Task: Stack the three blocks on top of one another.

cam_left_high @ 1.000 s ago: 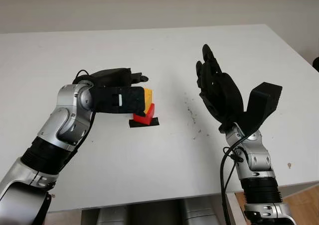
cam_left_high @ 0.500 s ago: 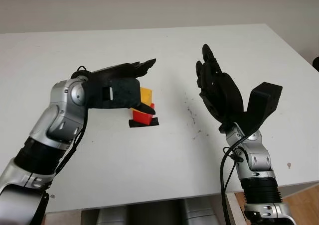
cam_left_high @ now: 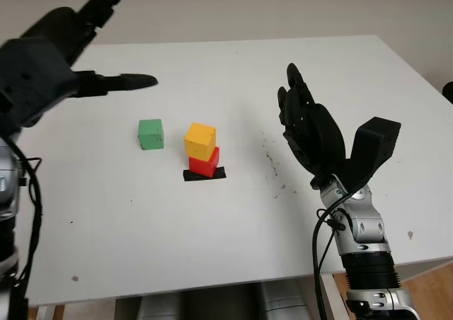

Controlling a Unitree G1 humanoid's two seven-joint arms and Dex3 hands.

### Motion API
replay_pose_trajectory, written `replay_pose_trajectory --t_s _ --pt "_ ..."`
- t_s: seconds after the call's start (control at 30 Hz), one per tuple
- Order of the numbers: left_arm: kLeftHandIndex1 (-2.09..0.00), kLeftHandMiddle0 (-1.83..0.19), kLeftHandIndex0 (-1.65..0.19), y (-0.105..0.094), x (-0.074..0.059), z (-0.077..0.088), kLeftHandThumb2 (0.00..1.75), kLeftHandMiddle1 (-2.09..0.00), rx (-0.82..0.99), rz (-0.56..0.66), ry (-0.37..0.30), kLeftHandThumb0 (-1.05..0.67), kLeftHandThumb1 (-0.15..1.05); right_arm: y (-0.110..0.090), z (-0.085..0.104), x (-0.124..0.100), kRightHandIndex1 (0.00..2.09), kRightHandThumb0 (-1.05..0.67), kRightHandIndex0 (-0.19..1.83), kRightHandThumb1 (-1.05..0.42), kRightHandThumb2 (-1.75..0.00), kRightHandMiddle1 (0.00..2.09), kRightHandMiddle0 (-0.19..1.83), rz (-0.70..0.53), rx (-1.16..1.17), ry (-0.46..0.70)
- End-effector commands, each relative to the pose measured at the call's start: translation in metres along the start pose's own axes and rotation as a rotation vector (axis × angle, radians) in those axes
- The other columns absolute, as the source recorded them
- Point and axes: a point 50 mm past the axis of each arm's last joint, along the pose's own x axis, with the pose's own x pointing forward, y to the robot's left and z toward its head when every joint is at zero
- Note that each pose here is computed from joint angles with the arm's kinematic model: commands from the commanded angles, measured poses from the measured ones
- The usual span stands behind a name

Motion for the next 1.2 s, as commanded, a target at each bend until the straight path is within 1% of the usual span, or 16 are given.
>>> replay_pose_trajectory --t_s 0.0,0.07,0.1,0.13,0.23,0.27,0.33,0.5,0.57,0.63,0.83,0.9,1.03,1.17 --pt "-0.11 -0.05 -0.13 0.015 -0.002 -0.007 0.04 -0.08 0.100 0.004 0.081 -0.61 0.86 -0.001 0.004 0.002 0.00 -0.76 -0.19 -1.05 -0.69 0.00 -0.19 -0.003 -0.007 -0.020" --pt "-0.09 -0.07 -0.13 0.022 -0.001 -0.015 0.05 -0.08 0.248 -0.017 0.155 -0.68 0.88 -0.001 0.005 0.002 0.00 -0.76 -0.19 -1.05 -0.69 0.00 -0.19 -0.005 -0.008 -0.022" --pt "-0.08 -0.06 -0.12 0.023 0.001 -0.019 0.06 -0.06 0.290 -0.033 0.186 -0.70 0.88 -0.002 0.005 0.002 0.00 -0.76 -0.19 -1.05 -0.69 0.00 -0.19 -0.005 -0.009 -0.022" --pt "-0.07 -0.03 -0.11 0.022 0.004 -0.024 0.05 -0.05 0.317 -0.043 0.198 -0.70 0.88 -0.002 0.005 0.002 0.00 -0.77 -0.19 -1.05 -0.69 0.00 -0.19 -0.006 -0.011 -0.020" --pt "-0.06 -0.06 -0.11 0.012 0.012 -0.038 0.05 -0.06 0.386 -0.081 0.208 -0.70 0.85 -0.002 0.005 0.002 0.00 -0.77 -0.19 -1.05 -0.68 0.00 -0.19 -0.002 -0.016 -0.020" --pt "-0.06 -0.05 -0.11 0.008 0.015 -0.041 0.05 -0.06 0.422 -0.089 0.218 -0.74 0.86 -0.001 0.006 0.003 0.00 -0.77 -0.19 -1.05 -0.68 0.00 -0.19 0.003 -0.016 -0.021" --pt "-0.06 0.00 -0.11 -0.002 0.021 -0.044 0.05 -0.04 0.455 -0.107 0.232 -0.75 0.85 0.000 0.006 0.004 0.00 -0.78 -0.19 -1.05 -0.68 0.00 -0.19 0.006 -0.009 -0.023" --pt "-0.07 0.05 -0.14 -0.025 0.035 -0.049 0.05 -0.04 0.479 -0.163 0.212 -0.68 0.82 0.001 0.006 0.005 0.00 -0.77 -0.19 -1.05 -0.69 0.00 -0.19 0.015 -0.005 -0.024" --pt "-0.07 0.04 -0.16 -0.034 0.040 -0.049 0.05 -0.05 0.488 -0.180 0.182 -0.64 0.82 0.001 0.006 0.006 0.00 -0.77 -0.19 -1.05 -0.70 0.00 -0.19 0.018 -0.008 -0.024" --pt "-0.07 0.04 -0.17 -0.041 0.044 -0.049 0.06 -0.05 0.467 -0.190 0.166 -0.70 0.84 0.000 0.007 0.006 0.00 -0.77 -0.19 -1.05 -0.70 0.00 -0.19 0.014 -0.013 -0.021" --pt "-0.05 0.12 -0.13 -0.051 0.056 -0.047 0.05 -0.03 0.416 -0.208 0.169 -0.78 0.84 -0.001 0.008 0.006 0.00 -0.78 -0.19 -1.05 -0.69 0.00 -0.19 0.009 -0.020 -0.024" --pt "-0.05 0.14 -0.13 -0.054 0.060 -0.048 0.06 -0.03 0.404 -0.206 0.169 -0.77 0.84 -0.001 0.008 0.006 0.00 -0.77 -0.19 -1.05 -0.69 0.00 -0.19 0.009 -0.021 -0.027" --pt "-0.07 0.15 -0.19 -0.057 0.066 -0.052 0.05 -0.04 0.389 -0.195 0.176 -0.80 0.84 -0.001 0.009 0.006 0.00 -0.78 -0.19 -1.05 -0.69 0.00 -0.19 0.009 -0.022 -0.028" --pt "-0.07 0.14 -0.22 -0.061 0.072 -0.055 0.05 -0.05 0.398 -0.219 0.189 -0.79 0.83 -0.001 0.009 0.006 0.00 -0.77 -0.19 -1.05 -0.68 0.00 -0.19 0.011 -0.023 -0.028"
